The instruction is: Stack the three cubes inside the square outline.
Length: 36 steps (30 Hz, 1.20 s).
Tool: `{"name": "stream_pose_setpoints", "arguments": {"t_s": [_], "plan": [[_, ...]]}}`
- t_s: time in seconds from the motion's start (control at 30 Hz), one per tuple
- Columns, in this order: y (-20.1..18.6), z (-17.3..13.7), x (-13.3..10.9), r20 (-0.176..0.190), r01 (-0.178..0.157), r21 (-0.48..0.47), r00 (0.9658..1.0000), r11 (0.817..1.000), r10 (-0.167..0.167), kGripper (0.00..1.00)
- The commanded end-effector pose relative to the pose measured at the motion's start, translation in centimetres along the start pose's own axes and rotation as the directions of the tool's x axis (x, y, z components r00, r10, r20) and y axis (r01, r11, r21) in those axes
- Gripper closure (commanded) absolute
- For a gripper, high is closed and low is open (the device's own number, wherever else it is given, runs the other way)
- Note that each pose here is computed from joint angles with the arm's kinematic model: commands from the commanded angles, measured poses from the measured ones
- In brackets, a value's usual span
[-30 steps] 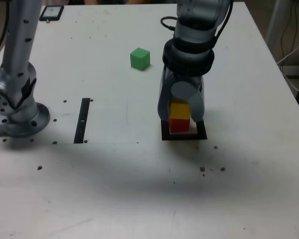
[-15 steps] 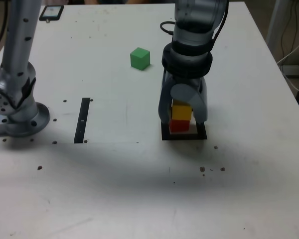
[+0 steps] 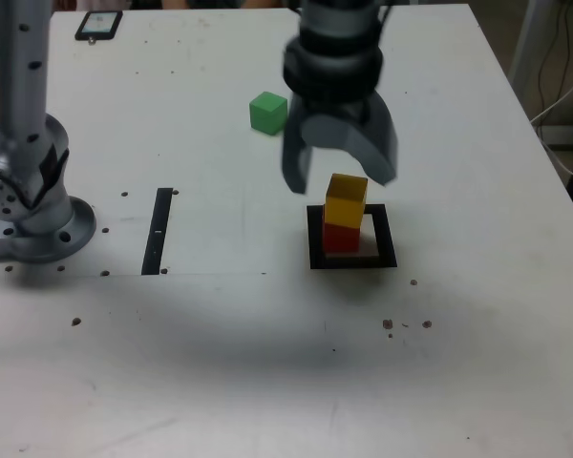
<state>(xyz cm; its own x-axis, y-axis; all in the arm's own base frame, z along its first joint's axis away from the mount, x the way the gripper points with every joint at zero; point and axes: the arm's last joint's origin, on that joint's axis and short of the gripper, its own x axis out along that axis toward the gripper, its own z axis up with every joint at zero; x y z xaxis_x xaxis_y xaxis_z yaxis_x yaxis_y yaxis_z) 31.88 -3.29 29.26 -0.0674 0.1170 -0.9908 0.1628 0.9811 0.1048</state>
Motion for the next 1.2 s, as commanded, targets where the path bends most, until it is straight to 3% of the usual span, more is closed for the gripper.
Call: {"name": "stream_pose_setpoints", "arguments": {"t_s": [0.0,0.23,0.53,0.67,0.83,1.17], "plan": [[0.4,-1.2,-1.1,-0.007,-0.001,0.006,1.0000,1.000,0.001,0.01],[3.8,-4.8,-1.8,-0.064,0.016,0.008,0.9978,1.000,-0.015,0.01],[12.7,-8.1,-0.9,-0.064,-0.020,-0.088,0.9979,0.996,0.014,0.01],[16.3,-8.8,0.5,-0.064,-0.024,-0.125,0.9978,0.992,0.016,0.01],[20.1,-9.3,3.1,-0.093,-0.006,-0.153,0.9957,0.988,-0.008,0.01],[23.3,-8.8,7.1,-0.115,-0.002,-0.164,0.9932,0.986,-0.017,0.01]]}}
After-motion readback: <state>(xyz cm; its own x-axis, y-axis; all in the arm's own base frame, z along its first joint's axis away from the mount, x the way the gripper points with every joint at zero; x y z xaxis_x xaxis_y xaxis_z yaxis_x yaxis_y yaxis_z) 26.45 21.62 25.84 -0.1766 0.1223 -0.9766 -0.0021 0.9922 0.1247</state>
